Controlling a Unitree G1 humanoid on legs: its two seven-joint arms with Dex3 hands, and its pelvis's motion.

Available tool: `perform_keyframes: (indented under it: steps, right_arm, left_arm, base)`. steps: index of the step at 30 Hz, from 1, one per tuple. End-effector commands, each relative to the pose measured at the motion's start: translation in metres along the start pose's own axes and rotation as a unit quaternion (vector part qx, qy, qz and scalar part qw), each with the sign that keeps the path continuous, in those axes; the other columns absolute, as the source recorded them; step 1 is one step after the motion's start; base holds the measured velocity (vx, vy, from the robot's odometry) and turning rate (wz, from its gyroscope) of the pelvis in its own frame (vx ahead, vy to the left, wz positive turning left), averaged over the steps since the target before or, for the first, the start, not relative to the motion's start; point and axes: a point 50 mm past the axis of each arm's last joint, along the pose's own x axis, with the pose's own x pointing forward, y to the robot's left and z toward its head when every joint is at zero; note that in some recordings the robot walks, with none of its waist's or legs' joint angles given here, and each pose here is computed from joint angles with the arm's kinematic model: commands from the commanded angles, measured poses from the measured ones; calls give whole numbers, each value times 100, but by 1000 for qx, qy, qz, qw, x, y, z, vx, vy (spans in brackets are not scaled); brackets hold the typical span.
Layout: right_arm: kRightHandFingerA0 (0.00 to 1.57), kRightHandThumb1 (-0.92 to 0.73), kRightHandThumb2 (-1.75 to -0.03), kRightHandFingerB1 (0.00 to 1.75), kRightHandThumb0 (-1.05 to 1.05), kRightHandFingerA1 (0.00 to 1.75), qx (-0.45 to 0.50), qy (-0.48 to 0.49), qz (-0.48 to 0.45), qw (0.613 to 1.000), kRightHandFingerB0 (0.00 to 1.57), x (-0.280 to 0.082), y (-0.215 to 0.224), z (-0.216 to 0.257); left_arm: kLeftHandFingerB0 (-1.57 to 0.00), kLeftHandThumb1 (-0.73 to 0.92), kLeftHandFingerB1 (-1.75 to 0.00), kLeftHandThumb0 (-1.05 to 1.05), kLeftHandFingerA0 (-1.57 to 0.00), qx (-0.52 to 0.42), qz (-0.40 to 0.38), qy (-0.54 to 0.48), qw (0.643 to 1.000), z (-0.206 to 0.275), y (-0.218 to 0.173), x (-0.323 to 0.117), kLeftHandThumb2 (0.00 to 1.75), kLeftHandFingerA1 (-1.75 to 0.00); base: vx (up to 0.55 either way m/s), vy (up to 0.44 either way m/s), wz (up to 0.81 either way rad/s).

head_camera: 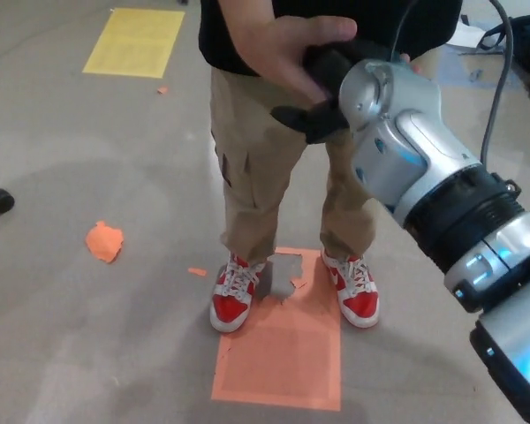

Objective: The robot extends its right arm to grab a person's hand and shakes it

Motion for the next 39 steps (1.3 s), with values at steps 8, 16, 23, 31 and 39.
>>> perform_keyframes:
  steps: [8, 16, 23, 31, 39]
  right_arm:
    - [87, -72, -61, 37, -25, 91, 68, -46, -76, 994, 39, 8, 23, -37]
    - [92, -83, -64, 38, -21, 74, 160, -247, -280, 914, 47, -71, -77, 13]
    - [104, -80, -64, 41, -17, 62, 200, -311, -346, 862, 55, -112, -102, 20]
    - [101, -77, -63, 42, -15, 60, 182, -220, -255, 924, 53, -64, -50, -1]
    - [95, -68, -60, 45, -17, 60, 142, -87, -116, 979, 57, -1, 30, -38]
  left_arm:
    - [-6, 72, -26, -74, -6, -3, 1, 9, 1000, -7, 7, -5, 100, -32]
    - [-4, 68, -29, -71, -3, -19, 8, 1, 1000, -6, 8, -5, 97, -31]
    - [-6, 72, -26, -76, -3, 9, 9, 1, 1000, -1, 14, -4, 101, -29]
    - [-2, 68, -32, -66, -3, -8, 11, -11, 1000, 1, 15, -4, 98, -41]
    - [-5, 70, -33, -68, -2, 16, 18, -10, 1000, 6, 16, -1, 101, -41]
  base:
    - [0, 0, 0]
    - [0, 0, 0]
    - [0, 0, 0]
    - [0, 0, 0]
    - [0, 0, 0]
